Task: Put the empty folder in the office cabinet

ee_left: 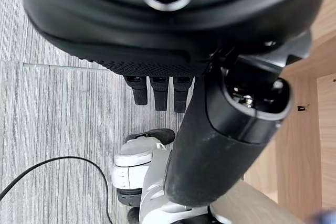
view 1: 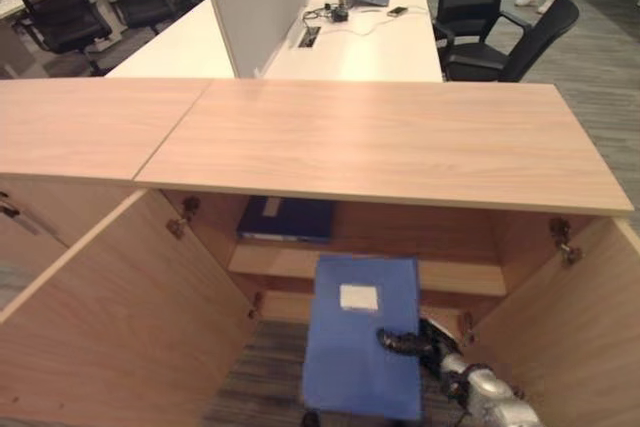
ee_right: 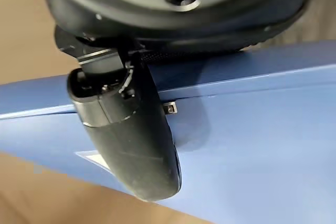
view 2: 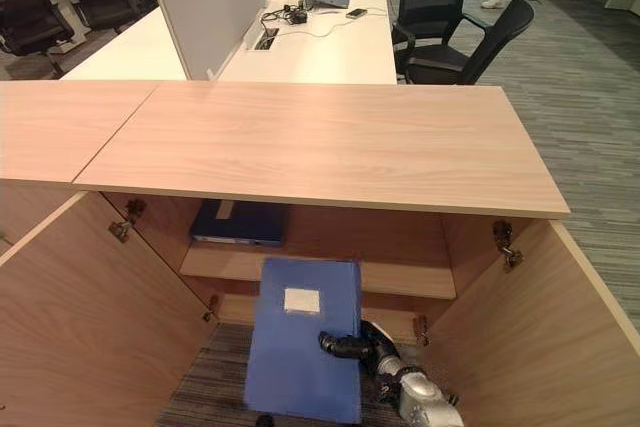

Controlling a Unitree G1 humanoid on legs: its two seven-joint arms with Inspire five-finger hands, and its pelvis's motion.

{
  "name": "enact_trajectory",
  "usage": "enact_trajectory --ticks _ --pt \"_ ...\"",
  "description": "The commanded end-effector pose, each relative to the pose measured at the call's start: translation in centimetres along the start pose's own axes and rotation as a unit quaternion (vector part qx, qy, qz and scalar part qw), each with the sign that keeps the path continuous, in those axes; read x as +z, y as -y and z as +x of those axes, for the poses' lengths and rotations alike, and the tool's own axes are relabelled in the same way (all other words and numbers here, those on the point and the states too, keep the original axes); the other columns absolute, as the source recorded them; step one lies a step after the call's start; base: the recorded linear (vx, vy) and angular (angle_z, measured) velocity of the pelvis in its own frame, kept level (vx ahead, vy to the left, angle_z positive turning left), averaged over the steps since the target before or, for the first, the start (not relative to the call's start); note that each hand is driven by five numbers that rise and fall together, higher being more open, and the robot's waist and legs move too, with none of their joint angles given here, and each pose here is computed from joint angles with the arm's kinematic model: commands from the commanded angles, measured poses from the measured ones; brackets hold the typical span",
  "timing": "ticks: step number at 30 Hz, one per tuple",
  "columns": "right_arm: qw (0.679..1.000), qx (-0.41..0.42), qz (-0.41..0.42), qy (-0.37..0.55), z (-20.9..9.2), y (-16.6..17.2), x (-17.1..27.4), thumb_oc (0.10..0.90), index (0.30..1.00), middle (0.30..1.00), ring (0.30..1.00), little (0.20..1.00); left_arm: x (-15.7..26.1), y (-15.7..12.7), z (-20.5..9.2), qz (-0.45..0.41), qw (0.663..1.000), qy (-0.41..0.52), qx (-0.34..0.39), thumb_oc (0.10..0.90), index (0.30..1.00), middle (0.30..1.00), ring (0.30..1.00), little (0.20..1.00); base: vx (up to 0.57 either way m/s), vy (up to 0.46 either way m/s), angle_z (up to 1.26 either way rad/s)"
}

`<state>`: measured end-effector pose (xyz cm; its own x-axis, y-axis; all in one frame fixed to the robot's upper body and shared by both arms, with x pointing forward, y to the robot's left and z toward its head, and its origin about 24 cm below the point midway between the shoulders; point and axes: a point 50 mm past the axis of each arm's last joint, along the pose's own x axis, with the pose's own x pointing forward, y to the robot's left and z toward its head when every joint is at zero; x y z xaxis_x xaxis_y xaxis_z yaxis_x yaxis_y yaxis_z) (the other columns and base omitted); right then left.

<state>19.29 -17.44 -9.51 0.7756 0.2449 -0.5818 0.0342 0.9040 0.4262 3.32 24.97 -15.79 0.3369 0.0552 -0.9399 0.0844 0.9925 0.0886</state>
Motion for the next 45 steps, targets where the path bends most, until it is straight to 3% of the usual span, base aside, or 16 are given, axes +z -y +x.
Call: enact_trajectory --ticks 1,4,9,13,14,15,20,23,28,34,38,45 --pt "0.970 0.063 0.133 0.194 1.9 -3.4 8.2 0.400 0.300 0.300 0.300 0.300 1.9 -0.8 0.4 0.029 0.999 0.021 0.001 0.800 0.900 0.900 0.900 0.900 0.00 0.000 0.00" --pt "0.942 0.029 0.232 0.242 2.3 -2.5 9.9 0.400 0.300 0.300 0.300 0.300 2.4 -0.6 0.3 0.053 0.998 0.036 -0.003 0.800 0.900 0.900 0.900 0.900 0.01 -0.004 0.01" --pt "0.905 0.009 0.301 0.302 2.5 -2.0 12.8 0.400 0.300 0.300 0.300 0.300 2.9 0.0 0.3 0.087 0.995 0.051 -0.019 0.800 0.900 0.900 0.900 0.900 0.01 -0.003 0.10" --pt "0.859 -0.020 0.350 0.373 2.1 -0.8 17.4 0.400 0.300 0.300 0.300 0.300 3.2 0.0 0.2 0.099 0.993 0.060 -0.021 0.800 0.900 0.900 0.900 0.900 0.01 -0.003 0.04" --pt "0.833 -0.031 0.372 0.408 1.6 -0.1 20.0 0.400 0.300 0.300 0.300 0.300 3.7 0.0 0.2 0.106 0.992 0.068 -0.022 0.800 0.900 0.900 0.900 0.900 0.00 -0.005 0.05" --pt "0.832 -0.031 0.372 0.410 1.6 -0.1 20.2 0.400 0.300 0.300 0.300 0.300 3.8 0.0 0.3 0.106 0.992 0.070 -0.022 0.800 0.900 0.900 0.900 0.900 0.00 0.001 0.12" --pt "0.767 -0.052 0.411 0.490 -1.1 1.3 27.7 0.400 0.300 0.300 0.300 0.300 5.2 -0.2 0.3 0.116 0.989 0.092 -0.024 0.800 0.900 0.900 0.900 0.900 -0.01 -0.001 0.16" --pt "0.726 -0.062 0.419 0.542 -4.6 2.2 33.3 0.400 0.300 0.300 0.300 0.300 6.5 -0.6 0.3 0.118 0.986 0.114 -0.023 0.800 0.900 0.900 0.900 0.900 -0.04 -0.006 0.20" --pt "0.691 -0.040 0.393 0.606 -10.5 1.5 40.2 0.400 0.300 0.300 0.300 0.300 8.8 -1.9 -0.2 0.118 0.981 0.153 -0.017 0.800 0.900 0.900 0.900 0.900 -0.10 0.034 0.13" --pt "0.673 -0.063 0.381 0.631 -13.8 1.3 42.8 0.400 0.300 0.300 0.300 0.300 12.6 -3.4 -0.4 0.111 0.972 0.204 0.041 0.800 0.900 0.900 0.900 0.900 -0.02 0.031 0.19" --pt "0.645 -0.057 0.364 0.670 -17.9 -0.2 45.6 0.400 0.300 0.300 0.300 0.300 15.0 -3.8 -1.0 0.080 0.962 0.255 0.061 0.800 0.900 0.900 0.900 0.900 0.00 0.017 0.20" --pt "0.643 -0.078 0.333 0.685 -20.2 -0.9 46.9 0.400 0.300 0.300 0.300 0.300 15.3 -3.2 -1.3 0.059 0.958 0.275 0.050 0.800 0.900 0.900 0.900 0.900 -0.01 -0.002 0.01"
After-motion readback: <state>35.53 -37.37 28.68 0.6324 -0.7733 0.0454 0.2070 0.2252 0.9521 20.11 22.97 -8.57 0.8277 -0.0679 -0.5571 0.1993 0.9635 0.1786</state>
